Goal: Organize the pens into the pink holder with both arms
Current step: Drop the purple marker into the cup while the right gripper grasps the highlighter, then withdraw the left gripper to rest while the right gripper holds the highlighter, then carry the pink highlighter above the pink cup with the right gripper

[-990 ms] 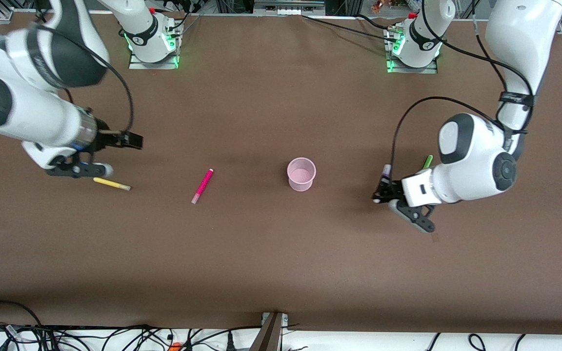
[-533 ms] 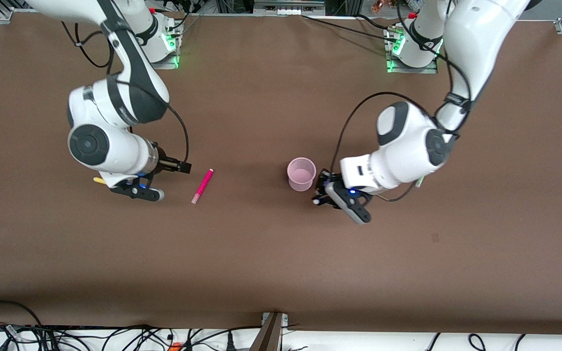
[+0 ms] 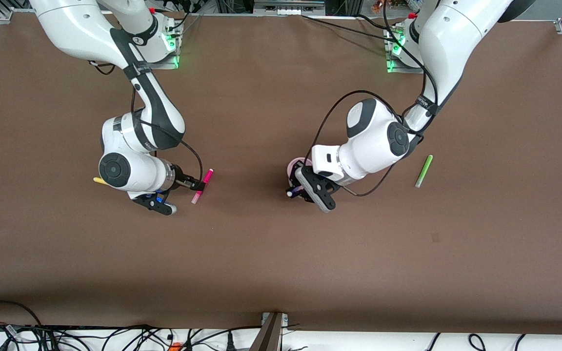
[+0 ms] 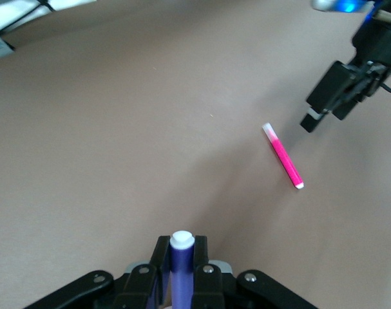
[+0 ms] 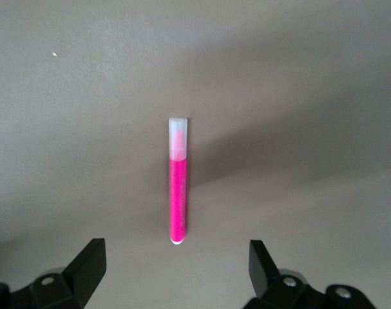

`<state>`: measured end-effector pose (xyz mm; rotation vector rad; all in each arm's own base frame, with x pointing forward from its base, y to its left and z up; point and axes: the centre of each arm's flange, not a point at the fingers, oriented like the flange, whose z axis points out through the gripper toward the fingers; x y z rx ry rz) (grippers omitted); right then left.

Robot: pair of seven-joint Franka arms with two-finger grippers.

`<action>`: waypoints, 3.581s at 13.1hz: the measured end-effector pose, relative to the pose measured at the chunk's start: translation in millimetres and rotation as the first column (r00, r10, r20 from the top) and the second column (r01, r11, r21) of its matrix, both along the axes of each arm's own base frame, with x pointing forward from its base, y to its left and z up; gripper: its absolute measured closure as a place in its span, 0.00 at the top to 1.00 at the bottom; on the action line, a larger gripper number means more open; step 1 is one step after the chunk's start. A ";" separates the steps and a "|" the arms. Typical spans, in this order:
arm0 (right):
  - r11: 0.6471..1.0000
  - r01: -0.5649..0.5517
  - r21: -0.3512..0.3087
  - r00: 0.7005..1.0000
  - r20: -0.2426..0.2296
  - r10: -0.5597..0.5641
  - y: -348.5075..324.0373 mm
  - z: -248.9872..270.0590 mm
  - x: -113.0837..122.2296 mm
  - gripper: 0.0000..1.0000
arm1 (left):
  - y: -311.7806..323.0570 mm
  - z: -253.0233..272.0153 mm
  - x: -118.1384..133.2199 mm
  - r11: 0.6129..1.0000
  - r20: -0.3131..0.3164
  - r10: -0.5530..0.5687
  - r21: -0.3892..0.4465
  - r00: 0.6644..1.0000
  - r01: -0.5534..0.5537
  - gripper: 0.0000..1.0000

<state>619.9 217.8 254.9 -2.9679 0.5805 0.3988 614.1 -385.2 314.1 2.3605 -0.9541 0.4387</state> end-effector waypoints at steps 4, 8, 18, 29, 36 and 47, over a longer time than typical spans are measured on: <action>0.999 0.048 0.015 0.999 -0.019 -0.048 -1.3 -33.9 -7.4 0.96 | -11.2 -14.1 -17.8 0.999 -0.030 -0.032 0.010 0.999 0.032 0.19; 0.997 0.076 0.035 0.997 -0.010 -0.075 7.5 -62.6 -21.6 0.94 | -10.8 -17.2 -19.5 0.999 -0.032 -0.038 0.014 0.999 0.039 0.35; 0.992 0.117 0.051 0.992 -0.055 -0.114 28.8 -88.3 -50.2 0.72 | 43.2 66.1 -21.4 0.987 -0.271 0.043 0.162 0.962 0.001 1.00; 0.992 0.115 0.051 0.992 -0.049 -0.113 25.7 -88.3 -49.3 0.61 | 334.5 198.7 -10.2 0.736 -0.276 0.442 0.656 0.854 -0.168 1.00; 0.992 0.114 0.050 0.993 -0.044 -0.111 20.9 -86.7 -47.2 0.41 | 365.6 302.7 -42.1 0.609 -0.151 0.613 0.716 0.775 -0.342 1.00; 0.966 0.246 0.077 0.961 -0.149 -0.232 68.0 -16.4 -35.5 0.17 | 380.7 305.6 -82.5 0.604 -0.013 0.654 0.611 0.757 -0.511 1.00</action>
